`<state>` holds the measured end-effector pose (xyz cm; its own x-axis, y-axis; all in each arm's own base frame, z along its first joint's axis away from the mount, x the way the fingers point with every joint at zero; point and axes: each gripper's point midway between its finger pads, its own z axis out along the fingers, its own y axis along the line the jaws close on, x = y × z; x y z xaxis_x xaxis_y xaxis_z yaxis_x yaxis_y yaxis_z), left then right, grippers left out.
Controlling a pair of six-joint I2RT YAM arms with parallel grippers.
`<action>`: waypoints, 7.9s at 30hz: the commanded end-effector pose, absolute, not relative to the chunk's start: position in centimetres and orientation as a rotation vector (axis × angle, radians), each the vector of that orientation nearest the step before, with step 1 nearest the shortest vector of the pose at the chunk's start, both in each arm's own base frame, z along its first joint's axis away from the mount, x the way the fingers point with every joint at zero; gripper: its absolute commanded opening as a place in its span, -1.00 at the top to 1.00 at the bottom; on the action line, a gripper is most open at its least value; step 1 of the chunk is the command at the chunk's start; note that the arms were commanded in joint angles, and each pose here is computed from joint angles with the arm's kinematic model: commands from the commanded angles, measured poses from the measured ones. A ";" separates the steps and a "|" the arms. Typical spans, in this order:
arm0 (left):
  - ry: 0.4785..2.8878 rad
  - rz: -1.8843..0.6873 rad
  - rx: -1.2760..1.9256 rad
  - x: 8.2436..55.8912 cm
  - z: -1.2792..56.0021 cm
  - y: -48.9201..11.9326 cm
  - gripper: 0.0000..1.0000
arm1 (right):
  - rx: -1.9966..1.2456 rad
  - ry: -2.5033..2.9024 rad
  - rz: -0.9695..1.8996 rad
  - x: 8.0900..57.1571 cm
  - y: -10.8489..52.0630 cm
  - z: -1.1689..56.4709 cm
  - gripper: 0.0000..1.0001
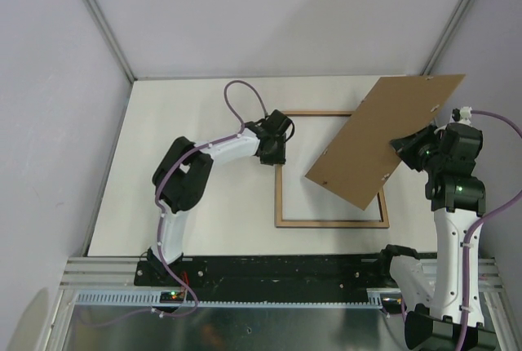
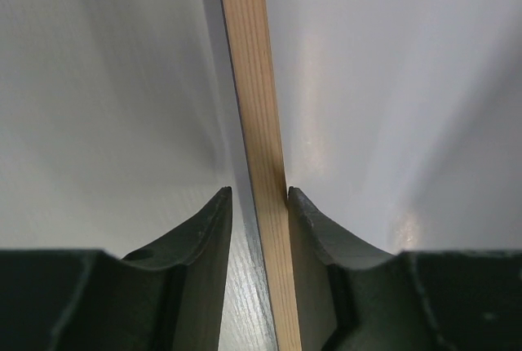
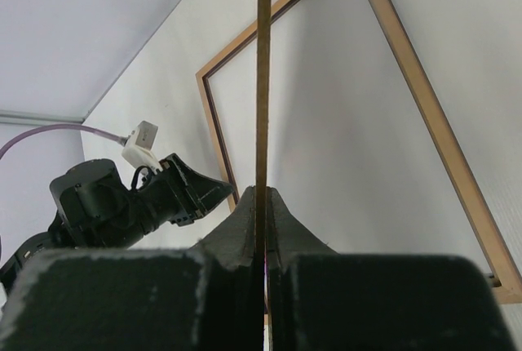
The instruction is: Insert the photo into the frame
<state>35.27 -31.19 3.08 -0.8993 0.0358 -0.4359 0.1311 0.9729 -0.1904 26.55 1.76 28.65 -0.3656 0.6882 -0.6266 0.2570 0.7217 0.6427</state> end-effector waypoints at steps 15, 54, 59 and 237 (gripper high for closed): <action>2.647 -0.169 0.162 33.7 3.4 -26.3 0.74 | 0.394 1.905 0.847 29.5 6.8 32.2 1.00; 2.600 -0.339 -0.296 31.8 7.8 -13.9 0.33 | 0.140 2.149 1.494 29.8 21.1 19.3 1.00; 2.626 -0.324 -0.360 31.9 6.2 -13.3 0.41 | 0.138 2.158 1.522 29.8 21.4 18.7 1.00; 2.669 -0.374 -0.311 32.9 3.9 -15.6 0.62 | 0.315 2.519 0.394 27.6 12.1 7.9 -0.29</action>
